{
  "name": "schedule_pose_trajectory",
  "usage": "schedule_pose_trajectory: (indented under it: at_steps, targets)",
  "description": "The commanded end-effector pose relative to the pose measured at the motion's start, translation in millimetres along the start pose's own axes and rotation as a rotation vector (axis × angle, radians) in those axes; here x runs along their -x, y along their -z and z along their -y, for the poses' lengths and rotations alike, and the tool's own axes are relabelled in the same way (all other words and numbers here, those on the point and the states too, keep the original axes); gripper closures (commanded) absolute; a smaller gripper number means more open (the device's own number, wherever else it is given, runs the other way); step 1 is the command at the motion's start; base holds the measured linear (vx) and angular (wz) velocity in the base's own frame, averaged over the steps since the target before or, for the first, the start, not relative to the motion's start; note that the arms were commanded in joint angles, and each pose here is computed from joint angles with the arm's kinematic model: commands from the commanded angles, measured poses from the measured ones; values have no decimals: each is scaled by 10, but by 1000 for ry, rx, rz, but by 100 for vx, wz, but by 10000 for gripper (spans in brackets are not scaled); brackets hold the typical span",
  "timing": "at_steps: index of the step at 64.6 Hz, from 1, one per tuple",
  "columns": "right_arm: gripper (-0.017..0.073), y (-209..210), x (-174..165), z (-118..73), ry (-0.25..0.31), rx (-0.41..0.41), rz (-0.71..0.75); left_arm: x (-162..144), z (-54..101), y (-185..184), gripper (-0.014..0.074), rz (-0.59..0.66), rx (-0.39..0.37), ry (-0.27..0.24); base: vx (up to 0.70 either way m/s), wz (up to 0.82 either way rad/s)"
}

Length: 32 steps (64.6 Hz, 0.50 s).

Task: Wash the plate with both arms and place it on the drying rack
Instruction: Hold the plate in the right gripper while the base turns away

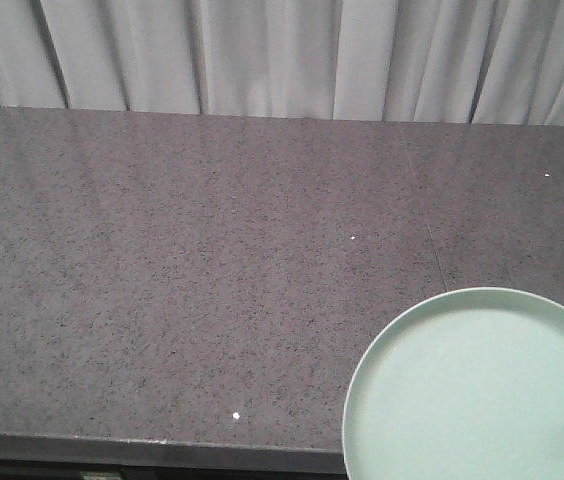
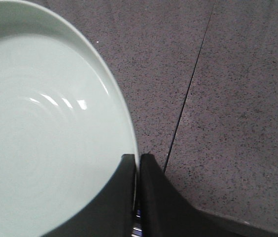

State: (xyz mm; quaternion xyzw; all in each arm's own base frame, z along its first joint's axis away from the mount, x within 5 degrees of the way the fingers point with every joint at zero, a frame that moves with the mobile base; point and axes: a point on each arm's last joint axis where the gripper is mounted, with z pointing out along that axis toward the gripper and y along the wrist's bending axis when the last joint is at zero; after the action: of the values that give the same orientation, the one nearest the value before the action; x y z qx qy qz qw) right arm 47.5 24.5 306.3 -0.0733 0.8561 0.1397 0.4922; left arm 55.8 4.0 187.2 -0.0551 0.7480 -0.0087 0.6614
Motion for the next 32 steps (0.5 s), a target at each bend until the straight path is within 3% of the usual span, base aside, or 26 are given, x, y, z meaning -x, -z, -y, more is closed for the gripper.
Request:
schedule_pose_trajectory:
  at_steps: [1,32]
  targets:
    - [561,34,132,-13,-10,3,93,174,20,41,600,122,-17,9,-6,15]
    - [561,34,132,-13,-10,3,93,174,20,41,600,122,-17,9,-7,26]
